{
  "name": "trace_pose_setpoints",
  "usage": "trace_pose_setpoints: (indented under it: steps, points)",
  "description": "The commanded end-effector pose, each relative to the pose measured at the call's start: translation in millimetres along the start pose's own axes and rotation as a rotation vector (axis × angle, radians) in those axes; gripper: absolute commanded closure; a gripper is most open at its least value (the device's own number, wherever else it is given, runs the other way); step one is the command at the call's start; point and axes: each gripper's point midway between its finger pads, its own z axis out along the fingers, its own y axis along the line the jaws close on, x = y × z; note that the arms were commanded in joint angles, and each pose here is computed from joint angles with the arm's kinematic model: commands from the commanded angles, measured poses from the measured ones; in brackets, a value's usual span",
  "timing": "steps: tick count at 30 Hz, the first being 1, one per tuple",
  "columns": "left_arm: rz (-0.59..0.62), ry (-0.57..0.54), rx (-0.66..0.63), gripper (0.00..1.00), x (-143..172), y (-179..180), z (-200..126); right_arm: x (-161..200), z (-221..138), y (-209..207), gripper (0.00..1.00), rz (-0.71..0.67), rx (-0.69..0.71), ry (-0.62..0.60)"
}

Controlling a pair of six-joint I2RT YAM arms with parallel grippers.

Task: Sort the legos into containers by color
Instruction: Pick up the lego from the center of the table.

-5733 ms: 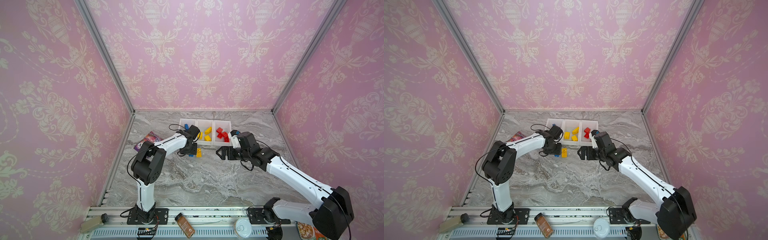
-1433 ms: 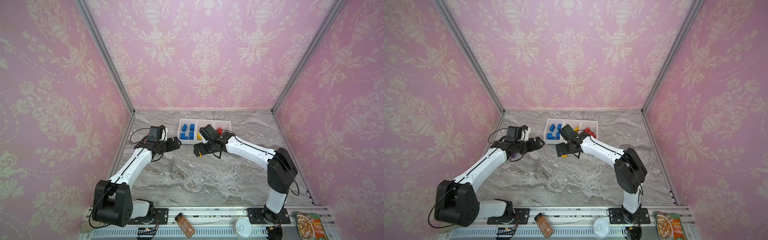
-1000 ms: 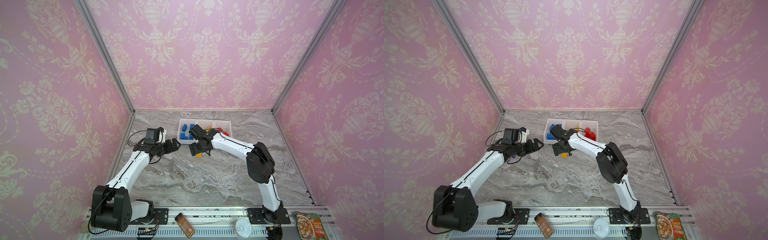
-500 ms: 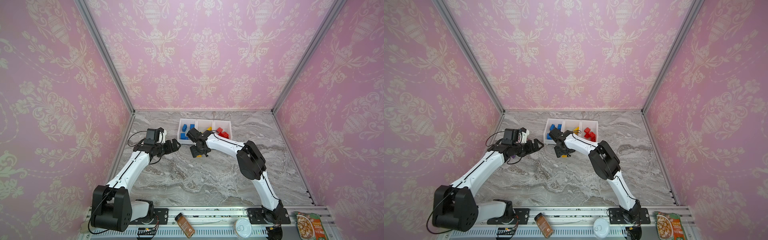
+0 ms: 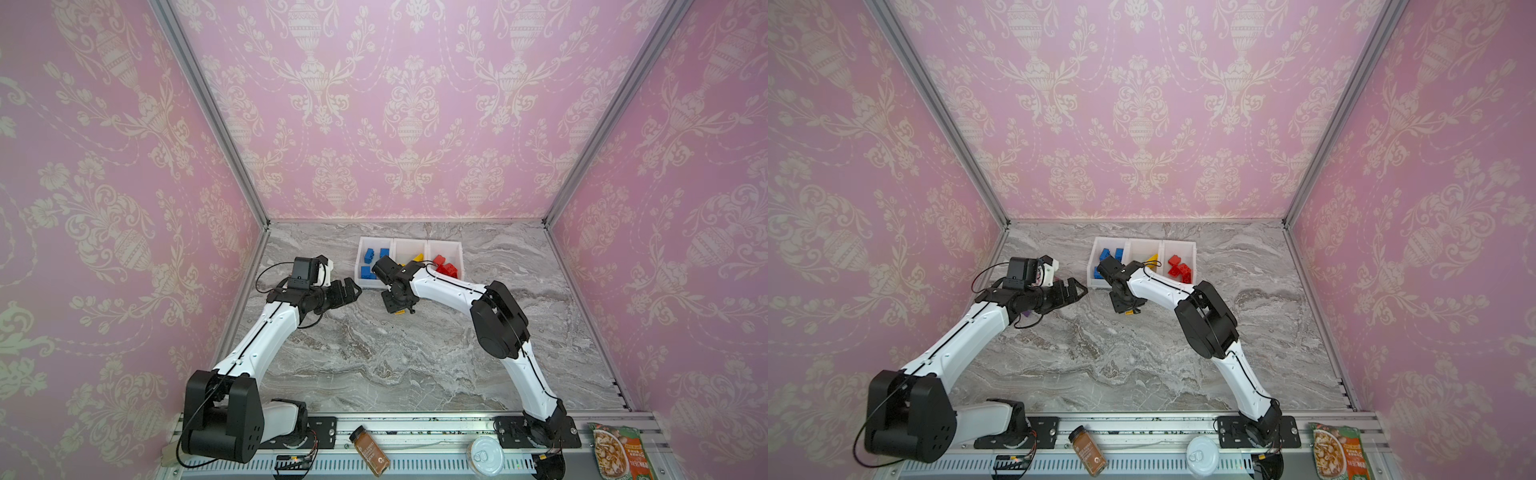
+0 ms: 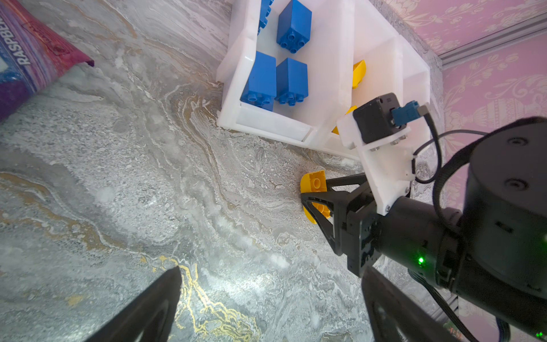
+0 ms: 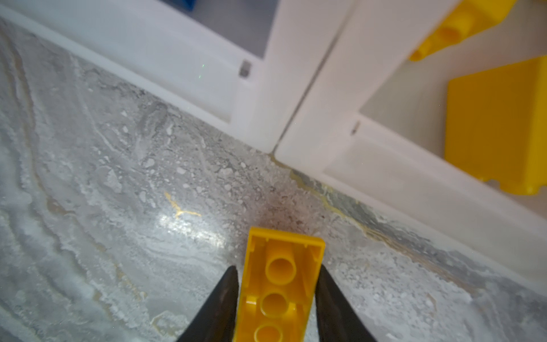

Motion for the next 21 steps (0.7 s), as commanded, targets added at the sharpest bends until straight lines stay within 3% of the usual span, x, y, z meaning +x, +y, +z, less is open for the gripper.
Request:
trace_pose_setpoints:
  steps: [1,10,21]
  points:
    - [-0.024,0.034,-0.012,0.03,8,7,3,1,5,0,0.61,-0.014,0.019,0.000]
    - [-0.024,0.031,-0.015,0.03,8,7,2,2,0,-1,0.67,-0.013,0.014,-0.004]
    - [-0.023,0.032,-0.015,0.03,7,7,2,-2,-41,-7,0.68,0.000,-0.005,-0.073]
